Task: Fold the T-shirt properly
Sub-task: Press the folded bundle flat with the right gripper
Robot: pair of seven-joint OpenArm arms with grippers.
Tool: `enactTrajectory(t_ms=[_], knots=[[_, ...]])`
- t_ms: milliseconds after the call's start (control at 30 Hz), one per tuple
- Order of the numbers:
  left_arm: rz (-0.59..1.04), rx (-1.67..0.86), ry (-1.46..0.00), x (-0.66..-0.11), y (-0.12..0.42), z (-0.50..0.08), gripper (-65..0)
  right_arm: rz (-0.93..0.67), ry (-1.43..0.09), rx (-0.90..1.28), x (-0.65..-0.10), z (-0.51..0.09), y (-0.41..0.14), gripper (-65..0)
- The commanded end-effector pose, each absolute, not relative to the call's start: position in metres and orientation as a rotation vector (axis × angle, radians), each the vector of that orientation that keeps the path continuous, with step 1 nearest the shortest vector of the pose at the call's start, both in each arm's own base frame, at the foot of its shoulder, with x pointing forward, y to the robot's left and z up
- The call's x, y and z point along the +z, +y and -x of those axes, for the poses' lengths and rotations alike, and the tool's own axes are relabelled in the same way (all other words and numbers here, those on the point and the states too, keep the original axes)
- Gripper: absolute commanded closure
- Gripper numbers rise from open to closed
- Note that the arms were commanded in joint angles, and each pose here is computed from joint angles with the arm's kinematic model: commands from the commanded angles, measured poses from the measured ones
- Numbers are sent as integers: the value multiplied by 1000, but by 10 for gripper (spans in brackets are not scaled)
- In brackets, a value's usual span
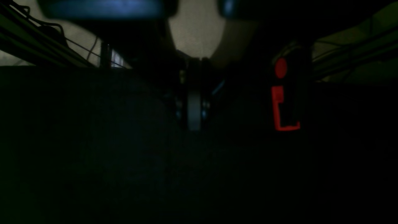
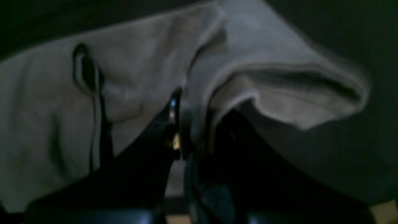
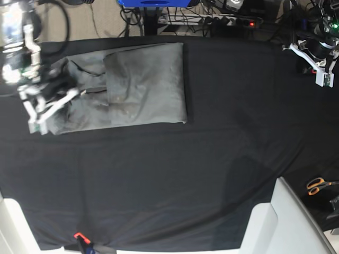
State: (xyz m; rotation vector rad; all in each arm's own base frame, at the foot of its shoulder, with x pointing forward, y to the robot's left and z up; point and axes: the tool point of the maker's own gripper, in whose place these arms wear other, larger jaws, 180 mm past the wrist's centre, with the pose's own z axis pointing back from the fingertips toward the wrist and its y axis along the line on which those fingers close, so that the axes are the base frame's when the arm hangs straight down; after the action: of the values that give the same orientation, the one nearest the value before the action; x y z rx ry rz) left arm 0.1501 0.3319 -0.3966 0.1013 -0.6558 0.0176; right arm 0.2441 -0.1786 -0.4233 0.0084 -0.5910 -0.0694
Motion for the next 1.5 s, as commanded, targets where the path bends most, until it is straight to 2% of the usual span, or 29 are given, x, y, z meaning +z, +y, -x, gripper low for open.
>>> enactTrajectory(t_ms=[0,333,533,867,1467], knots=[[-118,6,-690,-386,337,-156,0,-3,-631,-40,-414,-252,-168,-2],[-118,7,-689,-387,337,-156,0,154,-638,94,-420,-237,-108,-2],[-117,7,-687,-387,337,-156,0,119,-634,136,-418,-229,-65,-2],[-151,-14,-664,-390,341,-152,0,77,-633,132,-412,-224,-26,-2],[-182,-34,-648,-390,343,-150,0,57,-640,189,-419,-220,-5,0]])
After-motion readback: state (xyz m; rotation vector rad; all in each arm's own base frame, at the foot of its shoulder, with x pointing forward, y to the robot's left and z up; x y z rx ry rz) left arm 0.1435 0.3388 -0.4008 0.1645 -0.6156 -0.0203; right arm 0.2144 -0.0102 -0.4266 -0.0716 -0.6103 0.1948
